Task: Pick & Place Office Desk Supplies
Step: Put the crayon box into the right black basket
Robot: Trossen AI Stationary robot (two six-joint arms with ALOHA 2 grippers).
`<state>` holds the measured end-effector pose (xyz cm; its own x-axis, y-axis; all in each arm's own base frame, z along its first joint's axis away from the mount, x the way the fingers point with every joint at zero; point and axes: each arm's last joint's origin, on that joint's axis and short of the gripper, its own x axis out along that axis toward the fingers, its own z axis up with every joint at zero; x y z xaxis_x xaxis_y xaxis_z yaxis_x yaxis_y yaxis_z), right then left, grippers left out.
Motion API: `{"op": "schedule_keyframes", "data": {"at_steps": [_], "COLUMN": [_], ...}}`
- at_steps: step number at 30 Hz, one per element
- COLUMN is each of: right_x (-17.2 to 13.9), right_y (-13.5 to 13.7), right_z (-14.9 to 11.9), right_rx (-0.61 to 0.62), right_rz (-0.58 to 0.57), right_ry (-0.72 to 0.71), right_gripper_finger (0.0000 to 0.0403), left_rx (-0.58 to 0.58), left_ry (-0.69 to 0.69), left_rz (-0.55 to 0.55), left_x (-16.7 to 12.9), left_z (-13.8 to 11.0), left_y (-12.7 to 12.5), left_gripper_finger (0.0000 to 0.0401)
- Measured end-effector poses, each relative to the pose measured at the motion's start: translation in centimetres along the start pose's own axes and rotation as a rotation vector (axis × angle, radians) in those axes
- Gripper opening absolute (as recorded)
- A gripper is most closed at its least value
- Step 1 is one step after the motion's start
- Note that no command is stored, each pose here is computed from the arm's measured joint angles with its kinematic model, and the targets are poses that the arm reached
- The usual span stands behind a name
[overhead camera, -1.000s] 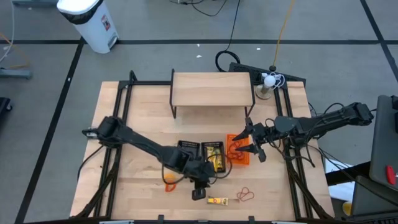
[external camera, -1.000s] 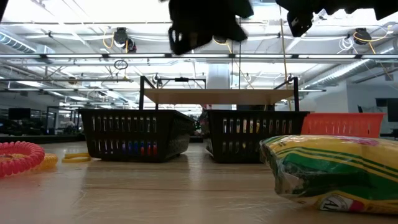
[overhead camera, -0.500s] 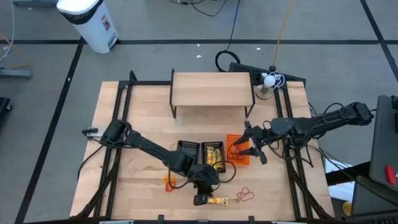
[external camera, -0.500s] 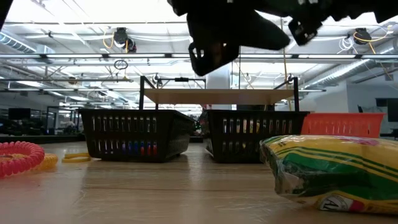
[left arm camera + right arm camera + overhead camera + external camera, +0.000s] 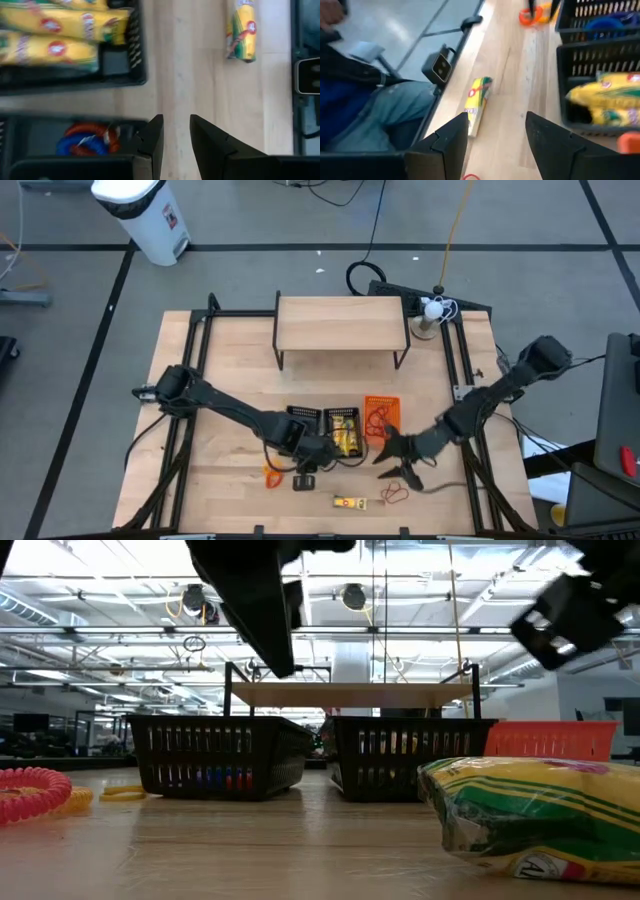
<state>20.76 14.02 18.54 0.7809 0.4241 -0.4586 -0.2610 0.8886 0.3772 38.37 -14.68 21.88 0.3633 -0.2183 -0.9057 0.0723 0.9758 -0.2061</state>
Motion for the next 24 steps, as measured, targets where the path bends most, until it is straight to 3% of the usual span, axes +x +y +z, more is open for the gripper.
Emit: {"op": "schedule_keyframes", "data": {"at_steps": [8,13,18,24], "right_x": [3.6,7.4,9.5,10.0], "right_y": [3.3,4.9,5.1,4.4], "right_z": [-2.9,-3.5,-3.9,-4.0], "right_rx": [0.021,-0.067,-0.11,-0.068], "right_rz": [-0.072,-0.08,-0.116,-0.125], "right_ry": [0.055,0.113,0.178,0.195], "right_gripper_finger": [0.0187,0.0187,0.0187,0.0187], "left_rx": [0.0,0.029,0.026,0.021], "left_ry": [-0.055,-0.087,-0.084,-0.064], "left_rz": [0.065,0.102,0.133,0.138], "left_x": [-2.6,-3.3,-3.4,-3.4], "left_z": [-0.8,-1.4,-2.0,-2.4], "left_y": [-1.9,-3.4,-4.2,-4.4], "left_gripper_finger": [0.0095,0.0095,0.0095,0.0095]}}
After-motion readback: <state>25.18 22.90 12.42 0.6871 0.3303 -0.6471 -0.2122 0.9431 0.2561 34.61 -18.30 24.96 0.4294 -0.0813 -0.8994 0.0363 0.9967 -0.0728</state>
